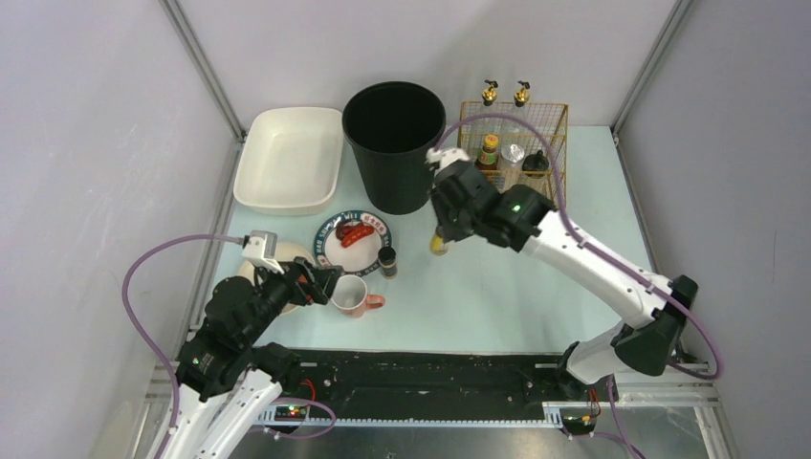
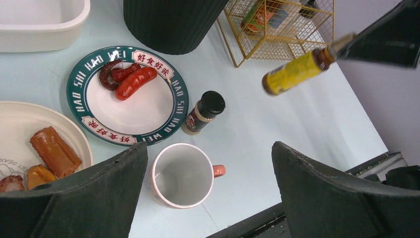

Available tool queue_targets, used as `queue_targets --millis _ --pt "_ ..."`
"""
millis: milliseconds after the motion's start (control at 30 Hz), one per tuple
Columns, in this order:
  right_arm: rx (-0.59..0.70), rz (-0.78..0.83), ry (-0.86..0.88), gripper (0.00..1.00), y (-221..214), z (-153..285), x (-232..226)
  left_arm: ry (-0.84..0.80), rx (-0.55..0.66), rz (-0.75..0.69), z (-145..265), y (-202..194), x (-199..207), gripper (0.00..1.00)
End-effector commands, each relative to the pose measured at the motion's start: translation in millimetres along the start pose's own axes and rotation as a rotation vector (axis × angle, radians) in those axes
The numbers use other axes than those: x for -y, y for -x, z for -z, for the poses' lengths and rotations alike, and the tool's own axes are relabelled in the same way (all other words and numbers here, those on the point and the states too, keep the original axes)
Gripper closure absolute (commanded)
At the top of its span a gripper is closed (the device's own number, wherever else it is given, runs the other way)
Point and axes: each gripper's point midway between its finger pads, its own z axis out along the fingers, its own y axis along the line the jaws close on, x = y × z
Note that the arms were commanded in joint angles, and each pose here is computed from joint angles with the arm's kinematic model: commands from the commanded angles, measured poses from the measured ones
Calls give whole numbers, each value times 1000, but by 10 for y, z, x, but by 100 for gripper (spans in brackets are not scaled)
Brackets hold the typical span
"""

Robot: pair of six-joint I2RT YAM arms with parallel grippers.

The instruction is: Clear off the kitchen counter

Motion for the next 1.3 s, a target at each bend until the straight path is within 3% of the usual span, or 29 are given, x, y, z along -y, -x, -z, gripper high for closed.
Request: queue_targets --millis 0,233,500,933,1267 --pt "176 -86 -57 100 547 354 505 -23 38 9 10 78 52 2" --pt "292 -178 -174 100 1060 404 1141 -19 30 8 -6 63 44 2" --pt "263 -248 -222 100 1346 24 1564 -18 27 6 -13 60 42 2" --pt "122 -309 -247 100 1094 -702 1673 -16 24 5 -16 54 38 2" --pt "173 -304 -246 100 1074 -417 1658 -14 20 5 -27 50 37 2"
